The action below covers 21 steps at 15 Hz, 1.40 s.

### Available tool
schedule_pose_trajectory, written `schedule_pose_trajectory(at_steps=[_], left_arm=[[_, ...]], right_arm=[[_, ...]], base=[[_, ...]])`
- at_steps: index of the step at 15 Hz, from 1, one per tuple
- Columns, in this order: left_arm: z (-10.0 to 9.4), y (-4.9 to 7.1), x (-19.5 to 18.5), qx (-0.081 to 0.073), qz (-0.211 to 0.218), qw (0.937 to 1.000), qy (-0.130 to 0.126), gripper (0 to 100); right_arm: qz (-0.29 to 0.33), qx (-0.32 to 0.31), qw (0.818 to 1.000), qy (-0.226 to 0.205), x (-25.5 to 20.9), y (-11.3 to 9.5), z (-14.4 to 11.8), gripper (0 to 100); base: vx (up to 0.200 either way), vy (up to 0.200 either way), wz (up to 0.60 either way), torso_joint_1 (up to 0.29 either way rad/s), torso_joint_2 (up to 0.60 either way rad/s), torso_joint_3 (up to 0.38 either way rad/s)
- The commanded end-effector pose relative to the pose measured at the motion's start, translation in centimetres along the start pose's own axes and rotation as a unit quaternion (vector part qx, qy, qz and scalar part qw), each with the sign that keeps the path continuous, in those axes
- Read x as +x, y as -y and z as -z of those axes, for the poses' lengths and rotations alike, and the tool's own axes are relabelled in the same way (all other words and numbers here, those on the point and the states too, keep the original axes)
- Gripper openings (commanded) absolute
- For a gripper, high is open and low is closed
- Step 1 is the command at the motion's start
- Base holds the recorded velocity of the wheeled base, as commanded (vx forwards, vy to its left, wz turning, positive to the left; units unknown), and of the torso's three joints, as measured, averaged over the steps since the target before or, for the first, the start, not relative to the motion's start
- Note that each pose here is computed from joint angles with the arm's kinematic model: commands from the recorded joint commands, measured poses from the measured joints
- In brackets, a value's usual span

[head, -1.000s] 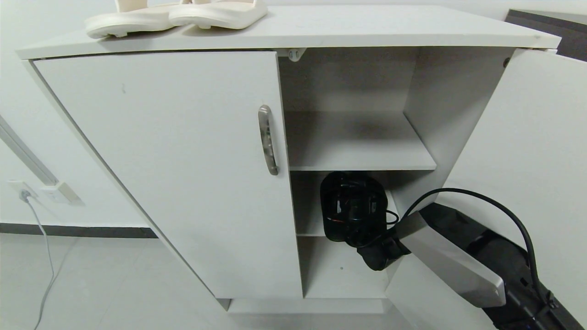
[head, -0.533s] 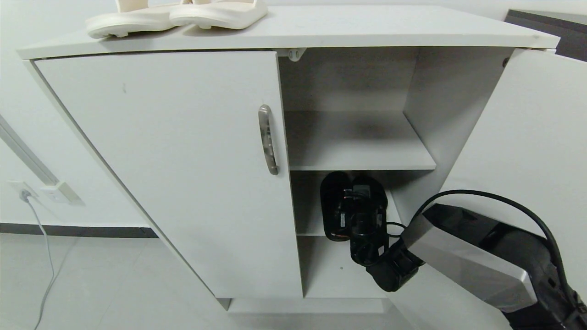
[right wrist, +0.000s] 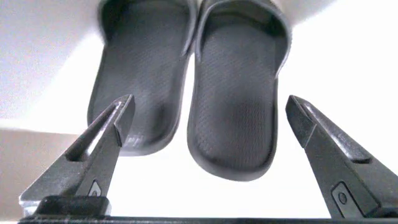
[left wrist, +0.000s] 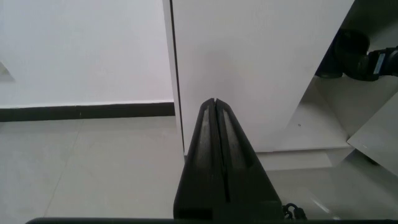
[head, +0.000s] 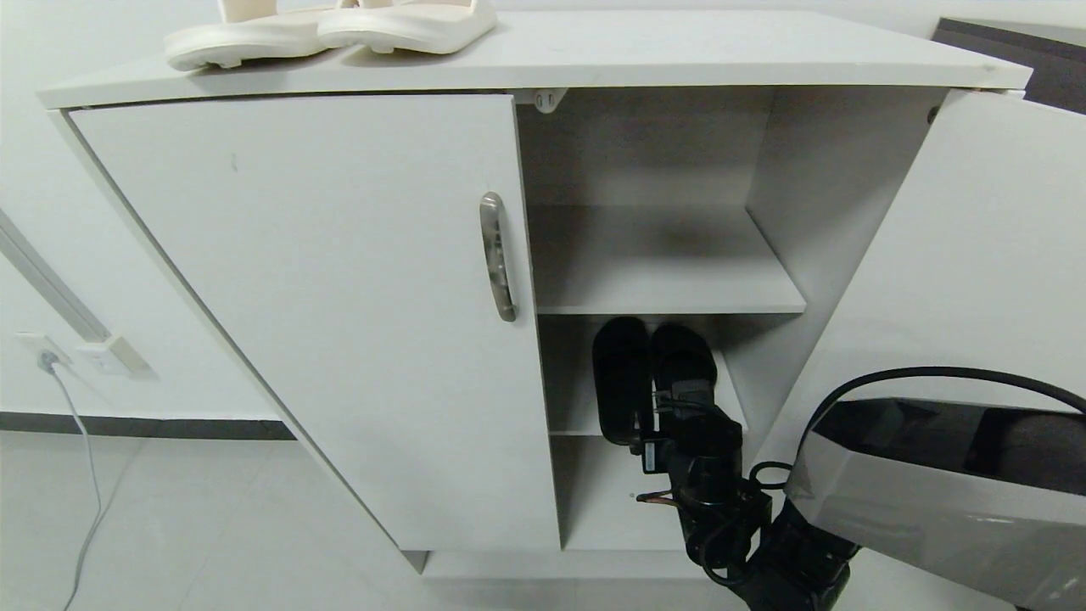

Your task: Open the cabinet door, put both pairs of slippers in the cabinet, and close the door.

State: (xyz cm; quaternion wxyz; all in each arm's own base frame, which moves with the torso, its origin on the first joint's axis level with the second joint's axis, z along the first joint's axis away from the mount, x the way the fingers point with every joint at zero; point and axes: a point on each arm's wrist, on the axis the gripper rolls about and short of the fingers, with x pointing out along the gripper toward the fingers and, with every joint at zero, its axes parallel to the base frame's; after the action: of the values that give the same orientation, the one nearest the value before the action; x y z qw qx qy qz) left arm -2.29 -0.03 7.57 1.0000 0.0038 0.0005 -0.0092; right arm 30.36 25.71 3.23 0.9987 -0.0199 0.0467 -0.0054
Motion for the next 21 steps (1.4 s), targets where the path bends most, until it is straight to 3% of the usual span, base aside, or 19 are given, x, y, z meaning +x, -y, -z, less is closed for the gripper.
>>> schedule_pose_trajectory(at_steps=[1, 7, 16, 21], left_arm=[[0.00, 0.00, 0.01, 0.000, 0.000, 1.0000, -0.001, 0], [0.01, 0.00, 0.00, 0.000, 0.000, 1.0000, 0.000, 0], [0.00, 0.00, 0.01, -0.001, 0.000, 1.0000, -0.001, 0], [0.01, -0.01, 0.00, 0.000, -0.002, 1.0000, 0.000, 0]], right_arm=[[-0.004, 0.001, 1.000, 0.002, -0.56, 0.02, -0.52, 100], [-0.006, 0.002, 1.000, 0.004, -0.63, -0.08, -0.56, 100], [-0.006, 0.001, 1.000, 0.004, -0.59, -0.12, -0.61, 100], [-0.005, 0.002, 1.000, 0.005, -0.60, -0.03, -0.65, 100]], base=[[0.000, 0.000, 0.00, 0.000, 0.00, 0.000], [0.000, 0.000, 0.00, 0.000, 0.00, 0.000], [-0.200, 0.000, 0.00, 0.003, 0.00, 0.004], [0.000, 0.000, 0.00, 0.000, 0.00, 0.000]])
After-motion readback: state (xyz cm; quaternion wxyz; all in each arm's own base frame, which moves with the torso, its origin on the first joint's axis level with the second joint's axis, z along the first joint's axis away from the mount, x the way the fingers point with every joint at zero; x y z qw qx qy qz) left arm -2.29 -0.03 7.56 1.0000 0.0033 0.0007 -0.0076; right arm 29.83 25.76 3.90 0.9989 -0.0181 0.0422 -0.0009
